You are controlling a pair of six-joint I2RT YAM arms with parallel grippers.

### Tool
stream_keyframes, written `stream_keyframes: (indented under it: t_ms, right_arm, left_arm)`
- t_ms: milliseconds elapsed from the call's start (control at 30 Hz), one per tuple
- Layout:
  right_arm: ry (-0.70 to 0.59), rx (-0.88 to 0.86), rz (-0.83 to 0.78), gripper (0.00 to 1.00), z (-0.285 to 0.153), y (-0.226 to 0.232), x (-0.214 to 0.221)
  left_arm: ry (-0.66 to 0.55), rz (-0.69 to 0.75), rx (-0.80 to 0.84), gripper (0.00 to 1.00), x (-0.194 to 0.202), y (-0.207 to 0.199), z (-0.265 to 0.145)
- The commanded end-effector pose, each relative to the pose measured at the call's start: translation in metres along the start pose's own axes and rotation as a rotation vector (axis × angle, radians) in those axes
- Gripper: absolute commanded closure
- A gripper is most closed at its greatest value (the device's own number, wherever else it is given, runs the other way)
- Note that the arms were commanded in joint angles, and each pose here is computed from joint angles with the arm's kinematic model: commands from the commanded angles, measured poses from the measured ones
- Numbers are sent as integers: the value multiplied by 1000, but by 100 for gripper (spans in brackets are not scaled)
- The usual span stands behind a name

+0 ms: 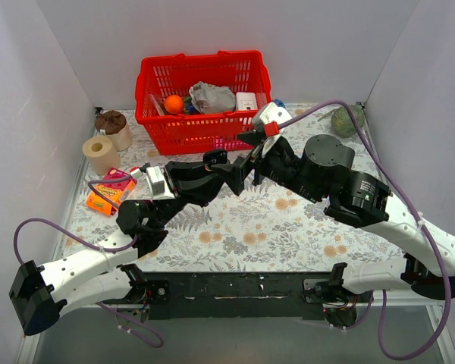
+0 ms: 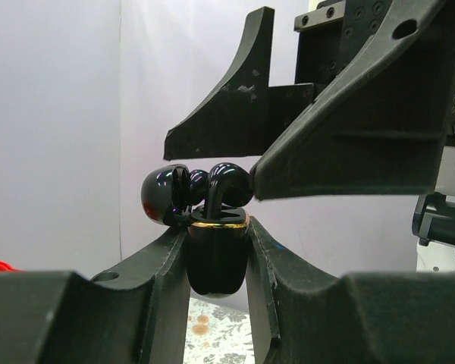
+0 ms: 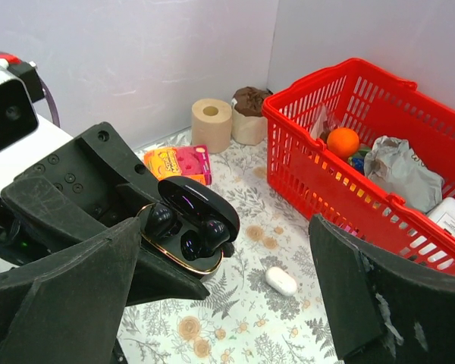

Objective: Insert the wireless bluetooth earbuds into the charging case
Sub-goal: Adjust the earbud with the charging case.

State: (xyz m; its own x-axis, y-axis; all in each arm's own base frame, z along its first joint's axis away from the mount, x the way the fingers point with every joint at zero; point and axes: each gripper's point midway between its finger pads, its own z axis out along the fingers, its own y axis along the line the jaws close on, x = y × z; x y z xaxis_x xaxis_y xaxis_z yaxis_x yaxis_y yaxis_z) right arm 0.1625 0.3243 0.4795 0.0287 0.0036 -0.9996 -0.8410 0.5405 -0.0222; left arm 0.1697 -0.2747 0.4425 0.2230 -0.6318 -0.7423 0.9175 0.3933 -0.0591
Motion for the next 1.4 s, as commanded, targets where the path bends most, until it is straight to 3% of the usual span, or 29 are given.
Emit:
stream_keyframes:
  t_ms: [0,600,867,1367]
  right_arm:
    - [-31,15,11,2,-3,-4,-14]
    - [-41,120,4,2,-10,-24,-18]
    - [-192,146,33,2,-40,-35,-49]
    - [-121,9,41,2,-19,-6,-31]
  left_arm:
    - [-34,5,36,100,-15,-8,1]
    - [-39,1,53,100,-20,-12,1]
    - [-62,-24,59,100,-23,-15,-5]
    - [-51,-50,94,100,-19,-21,-5]
